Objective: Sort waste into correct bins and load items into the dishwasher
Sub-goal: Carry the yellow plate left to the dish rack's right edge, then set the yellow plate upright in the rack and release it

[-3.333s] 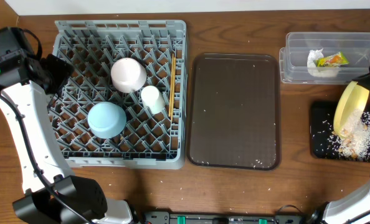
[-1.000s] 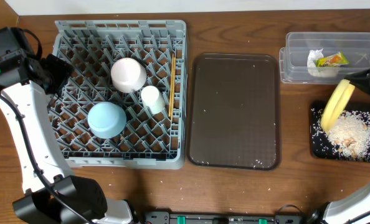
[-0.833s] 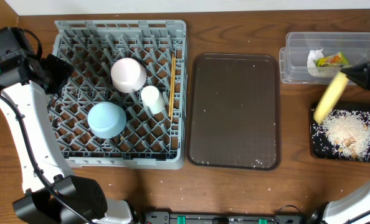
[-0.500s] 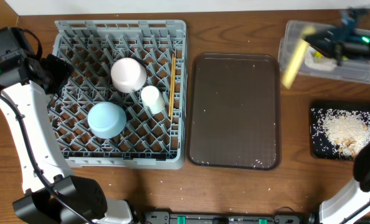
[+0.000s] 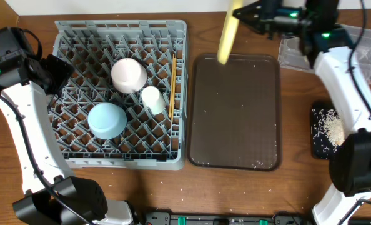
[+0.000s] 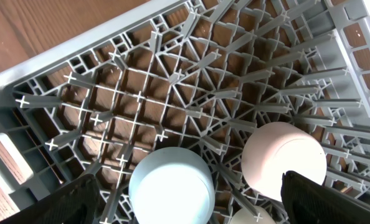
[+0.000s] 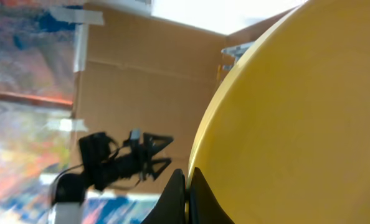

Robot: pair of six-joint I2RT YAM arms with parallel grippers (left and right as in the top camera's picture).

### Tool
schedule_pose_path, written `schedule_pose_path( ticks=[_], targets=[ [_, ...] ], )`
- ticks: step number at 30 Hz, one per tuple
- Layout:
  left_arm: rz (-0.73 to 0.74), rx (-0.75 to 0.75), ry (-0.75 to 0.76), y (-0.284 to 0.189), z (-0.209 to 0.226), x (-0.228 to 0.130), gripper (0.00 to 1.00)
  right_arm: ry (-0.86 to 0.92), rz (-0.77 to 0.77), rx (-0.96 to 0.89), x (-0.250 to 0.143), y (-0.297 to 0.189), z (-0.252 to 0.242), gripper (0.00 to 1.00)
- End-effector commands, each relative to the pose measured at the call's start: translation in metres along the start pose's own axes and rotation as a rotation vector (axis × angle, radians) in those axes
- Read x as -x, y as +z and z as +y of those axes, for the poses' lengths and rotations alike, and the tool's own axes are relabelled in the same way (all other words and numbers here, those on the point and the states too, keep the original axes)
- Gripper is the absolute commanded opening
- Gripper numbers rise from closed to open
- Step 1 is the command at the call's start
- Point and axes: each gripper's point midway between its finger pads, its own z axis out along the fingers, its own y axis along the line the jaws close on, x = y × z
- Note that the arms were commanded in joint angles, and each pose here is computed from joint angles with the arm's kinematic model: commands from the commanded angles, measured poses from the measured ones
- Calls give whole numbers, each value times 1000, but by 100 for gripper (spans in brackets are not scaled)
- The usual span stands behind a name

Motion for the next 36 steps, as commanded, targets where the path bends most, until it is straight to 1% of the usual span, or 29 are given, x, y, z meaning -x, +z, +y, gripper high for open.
schedule_pose_path(
  ticks=[1,6,11,15,20,22,23,25,26,29,31,34,36],
  targets=[
    [1,9,-9,1,2,0,93,-95,-110,-37,6,29,8,1],
    [1,9,-9,1,2,0,93,-205,-62,48,-17,81,11,1],
    [1,9,-9,1,2,0,93,-180,16,44,-44,124,-23,1],
    [1,9,-9,1,2,0,93,-132,55,13,-53,141,-58,1],
    [1,9,-9,1,2,0,93,-85,100,0,-62,147,-80,1],
    [1,9,-9,1,2,0,94,-84,115,7,-64,147,-79,16],
    [1,9,-9,1,2,0,93,-85,117,8,-65,147,-79,34],
    [1,9,-9,1,2,0,93,-93,125,19,-65,146,-75,55],
    [1,9,-9,1,2,0,94,-107,131,28,-64,145,-72,64],
    [1,9,-9,1,2,0,94,-135,138,29,-55,136,-67,70],
    [1,9,-9,1,2,0,94,-150,121,-13,-44,126,-71,70],
    [1,9,-9,1,2,0,93,-171,51,-196,-17,100,-92,72],
    [1,9,-9,1,2,0,94,-202,-26,-413,7,69,-114,75]
  ],
)
